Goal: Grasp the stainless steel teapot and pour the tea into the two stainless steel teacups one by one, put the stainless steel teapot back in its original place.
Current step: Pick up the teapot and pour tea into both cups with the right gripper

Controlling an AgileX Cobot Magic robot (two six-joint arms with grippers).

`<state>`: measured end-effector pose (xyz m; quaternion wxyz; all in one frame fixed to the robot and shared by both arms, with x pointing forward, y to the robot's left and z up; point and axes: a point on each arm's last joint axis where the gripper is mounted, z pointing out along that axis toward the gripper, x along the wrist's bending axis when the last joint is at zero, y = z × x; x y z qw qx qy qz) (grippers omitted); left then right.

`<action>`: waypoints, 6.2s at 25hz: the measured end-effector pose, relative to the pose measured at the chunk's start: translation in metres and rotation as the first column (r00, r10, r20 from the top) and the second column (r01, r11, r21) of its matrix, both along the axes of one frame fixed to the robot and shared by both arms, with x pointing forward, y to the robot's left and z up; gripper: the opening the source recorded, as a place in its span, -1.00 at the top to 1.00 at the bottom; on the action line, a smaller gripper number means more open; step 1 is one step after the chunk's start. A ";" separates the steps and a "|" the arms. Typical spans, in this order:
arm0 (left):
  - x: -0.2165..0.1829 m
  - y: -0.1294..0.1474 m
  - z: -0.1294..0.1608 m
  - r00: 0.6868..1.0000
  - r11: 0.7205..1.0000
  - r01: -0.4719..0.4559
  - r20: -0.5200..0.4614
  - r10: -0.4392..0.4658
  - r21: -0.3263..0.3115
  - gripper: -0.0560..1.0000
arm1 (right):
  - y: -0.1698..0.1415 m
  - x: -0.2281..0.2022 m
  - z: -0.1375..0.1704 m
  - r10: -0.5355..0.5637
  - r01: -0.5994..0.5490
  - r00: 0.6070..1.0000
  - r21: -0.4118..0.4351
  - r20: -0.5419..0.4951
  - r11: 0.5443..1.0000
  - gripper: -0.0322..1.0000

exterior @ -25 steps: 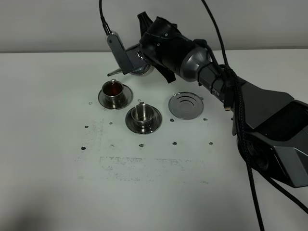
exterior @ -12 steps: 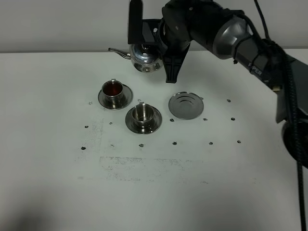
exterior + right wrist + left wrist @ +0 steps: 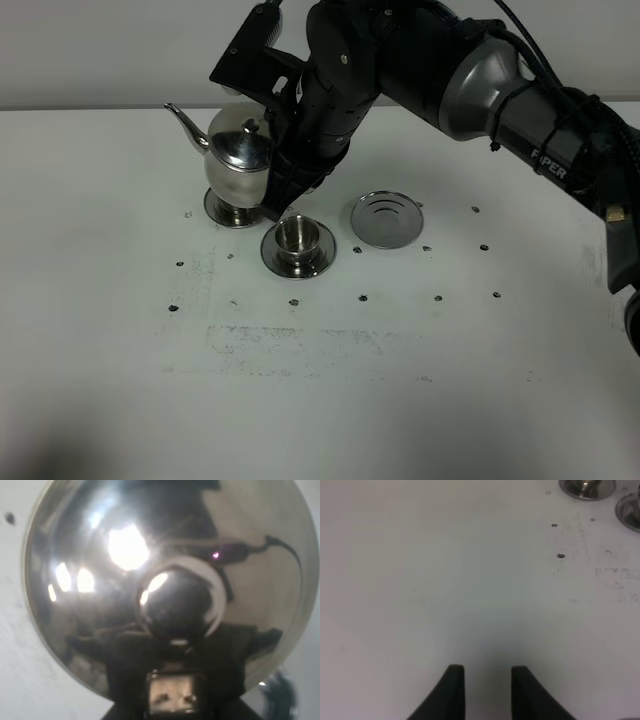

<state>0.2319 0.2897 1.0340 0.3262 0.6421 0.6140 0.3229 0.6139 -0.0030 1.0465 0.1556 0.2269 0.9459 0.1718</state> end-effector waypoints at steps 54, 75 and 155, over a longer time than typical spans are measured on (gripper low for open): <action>0.000 0.000 0.000 1.000 1.000 0.001 0.000 -0.001 -0.001 0.35 | -0.055 -0.045 -0.028 -0.264 0.254 0.952 -0.079 -0.154 0.964 0.59; 0.000 0.000 0.000 1.000 1.000 0.000 0.000 0.000 0.000 0.35 | -0.102 -0.004 -0.070 0.315 -0.265 0.948 -0.424 0.053 0.866 0.59; 0.000 0.000 0.000 1.000 1.000 0.002 0.000 -0.002 0.002 0.35 | -0.075 0.039 -0.090 0.755 -0.407 0.654 -0.816 0.052 0.409 0.59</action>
